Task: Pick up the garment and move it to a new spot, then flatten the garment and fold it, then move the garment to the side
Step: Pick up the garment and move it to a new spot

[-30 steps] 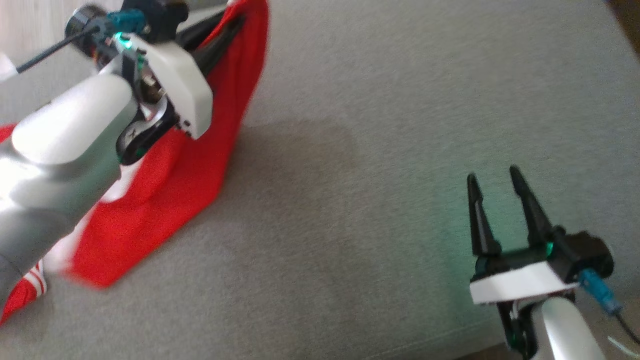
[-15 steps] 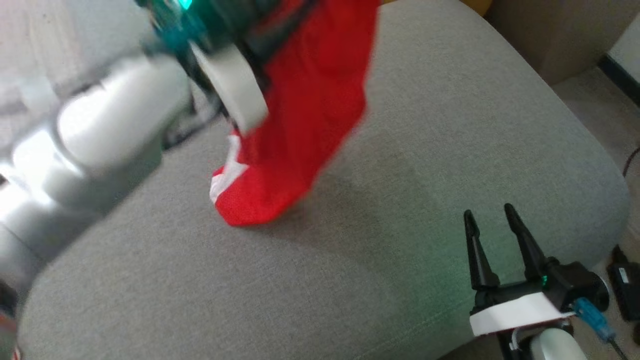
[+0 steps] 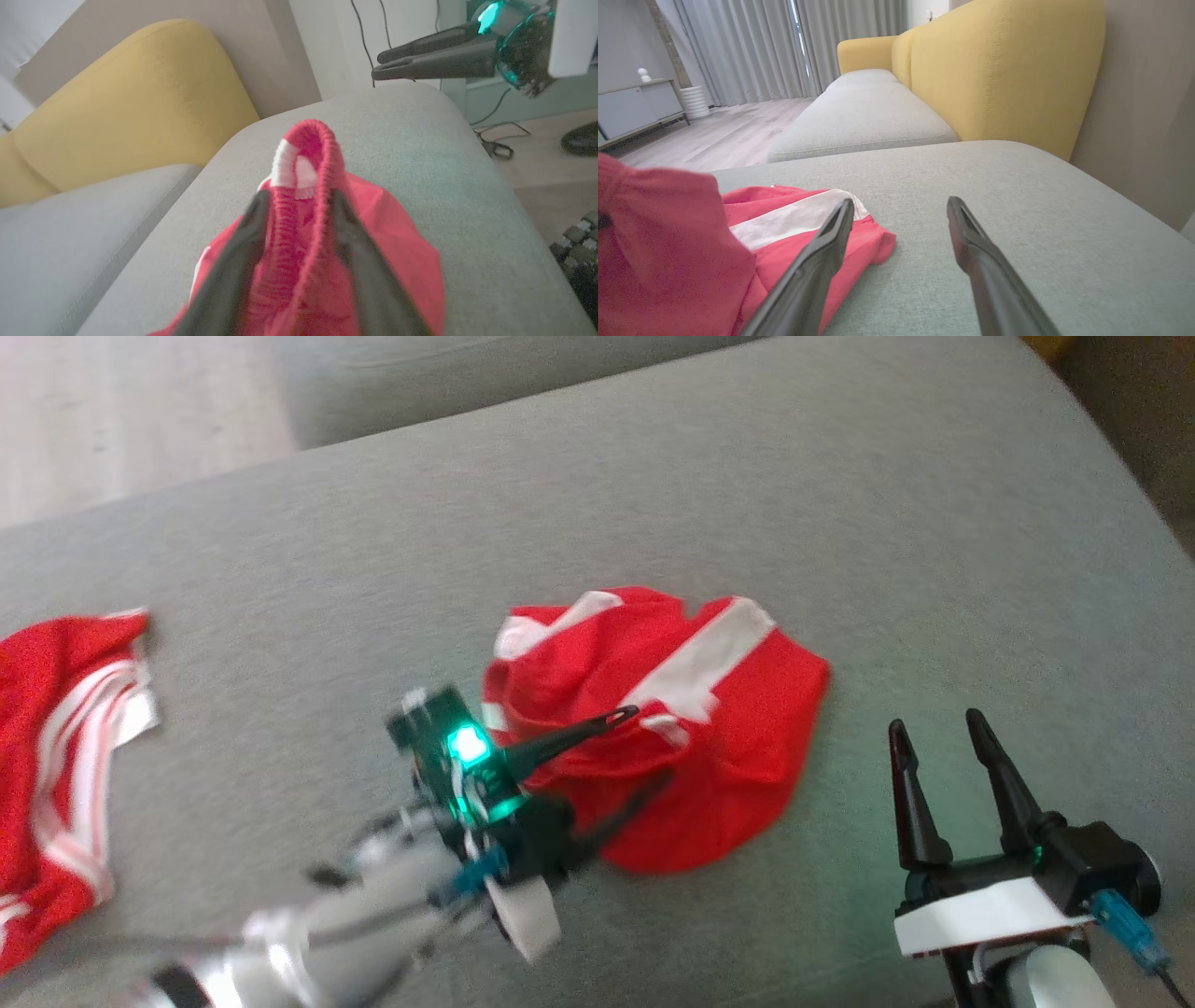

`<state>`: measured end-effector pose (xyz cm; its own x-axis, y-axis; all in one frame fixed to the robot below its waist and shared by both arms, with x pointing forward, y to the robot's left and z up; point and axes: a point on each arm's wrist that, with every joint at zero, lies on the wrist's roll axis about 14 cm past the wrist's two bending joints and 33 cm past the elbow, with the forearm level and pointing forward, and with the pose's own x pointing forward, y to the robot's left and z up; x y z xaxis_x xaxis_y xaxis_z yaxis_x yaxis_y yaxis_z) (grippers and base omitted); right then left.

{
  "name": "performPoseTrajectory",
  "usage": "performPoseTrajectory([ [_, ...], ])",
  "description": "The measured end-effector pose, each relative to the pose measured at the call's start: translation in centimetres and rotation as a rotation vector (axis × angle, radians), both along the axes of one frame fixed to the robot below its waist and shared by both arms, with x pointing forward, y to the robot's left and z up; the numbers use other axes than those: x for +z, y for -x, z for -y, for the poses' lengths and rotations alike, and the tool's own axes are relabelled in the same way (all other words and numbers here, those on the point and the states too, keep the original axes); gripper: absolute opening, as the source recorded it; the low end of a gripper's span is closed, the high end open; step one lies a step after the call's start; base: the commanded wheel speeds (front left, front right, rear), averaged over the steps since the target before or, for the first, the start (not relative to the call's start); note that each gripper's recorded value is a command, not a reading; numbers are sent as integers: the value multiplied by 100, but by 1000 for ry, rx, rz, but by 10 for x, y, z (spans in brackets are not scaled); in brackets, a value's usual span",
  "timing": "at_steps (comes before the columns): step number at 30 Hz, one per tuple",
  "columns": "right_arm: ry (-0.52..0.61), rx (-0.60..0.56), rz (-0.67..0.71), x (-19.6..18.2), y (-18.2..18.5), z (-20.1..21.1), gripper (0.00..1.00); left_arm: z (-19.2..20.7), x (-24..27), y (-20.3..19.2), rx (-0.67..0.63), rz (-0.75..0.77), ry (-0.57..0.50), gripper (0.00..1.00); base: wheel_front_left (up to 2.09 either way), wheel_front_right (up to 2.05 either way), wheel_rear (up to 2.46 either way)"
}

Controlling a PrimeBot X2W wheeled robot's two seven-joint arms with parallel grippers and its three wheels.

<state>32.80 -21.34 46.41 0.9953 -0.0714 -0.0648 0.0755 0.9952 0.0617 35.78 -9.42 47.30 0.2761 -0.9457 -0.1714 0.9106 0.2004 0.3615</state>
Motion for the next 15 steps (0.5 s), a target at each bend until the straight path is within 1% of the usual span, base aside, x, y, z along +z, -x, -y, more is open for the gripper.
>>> performPoseTrajectory([
  [2, 4, 27, 3, 0, -6, -7, 100, -7, -4, 8, 71, -41, 39, 100, 0, 0, 0],
  [5, 5, 70, 12, 2, -11, -19, 100, -30, -7, 11, 215, -82, 83, 100, 0, 0, 0],
  [9, -4, 114, 11, 1, -6, -33, 100, -65, 7, 11, 433, -99, 181, 100, 0, 0, 0],
  [12, -9, 146, 8, -1, 0, -43, 100, -99, 14, 14, 629, -131, 267, 100, 0, 0, 0],
  [15, -9, 181, 26, 4, -1, -53, 100, -144, 18, 16, 858, -154, 355, 100, 0, 0, 0],
])
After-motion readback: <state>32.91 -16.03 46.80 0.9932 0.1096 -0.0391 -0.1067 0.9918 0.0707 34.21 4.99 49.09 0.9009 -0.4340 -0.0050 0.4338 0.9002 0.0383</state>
